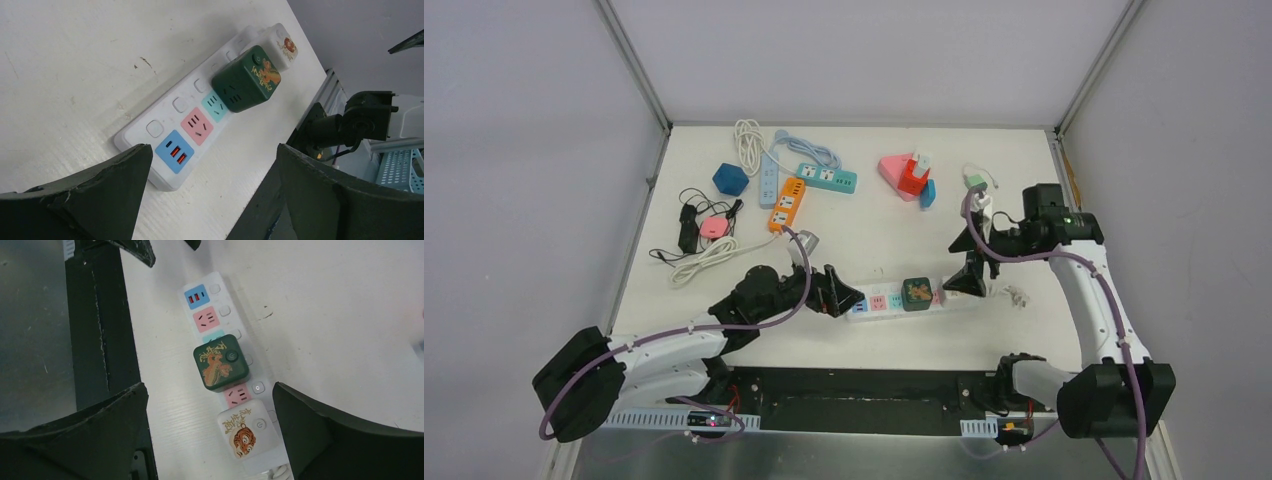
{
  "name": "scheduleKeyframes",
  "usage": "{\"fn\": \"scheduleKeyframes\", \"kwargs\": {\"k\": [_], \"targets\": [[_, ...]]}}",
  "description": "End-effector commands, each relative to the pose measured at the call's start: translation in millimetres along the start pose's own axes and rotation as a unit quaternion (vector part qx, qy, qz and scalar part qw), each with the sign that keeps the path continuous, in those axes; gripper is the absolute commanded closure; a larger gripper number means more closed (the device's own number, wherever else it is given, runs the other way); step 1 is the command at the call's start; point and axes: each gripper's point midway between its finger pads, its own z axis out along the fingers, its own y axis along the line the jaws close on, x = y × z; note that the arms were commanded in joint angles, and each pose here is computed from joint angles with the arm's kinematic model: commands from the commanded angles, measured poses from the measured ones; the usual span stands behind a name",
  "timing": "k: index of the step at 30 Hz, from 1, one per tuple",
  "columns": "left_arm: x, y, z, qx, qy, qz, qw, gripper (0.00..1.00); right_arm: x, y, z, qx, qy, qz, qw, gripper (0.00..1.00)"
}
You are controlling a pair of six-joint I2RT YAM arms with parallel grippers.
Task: Pull the plug off the socket
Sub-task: Remove the plug from the socket.
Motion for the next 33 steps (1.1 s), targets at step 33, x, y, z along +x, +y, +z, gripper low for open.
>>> {"fn": "scheduleKeyframes", "kwargs": {"k": [33], "targets": [[-5,-5,-19,0.069,-0.034,0.248,0.966,0.01,89,-19,109,-0.055,0.248,-0.223,0.941,0.02]]}}
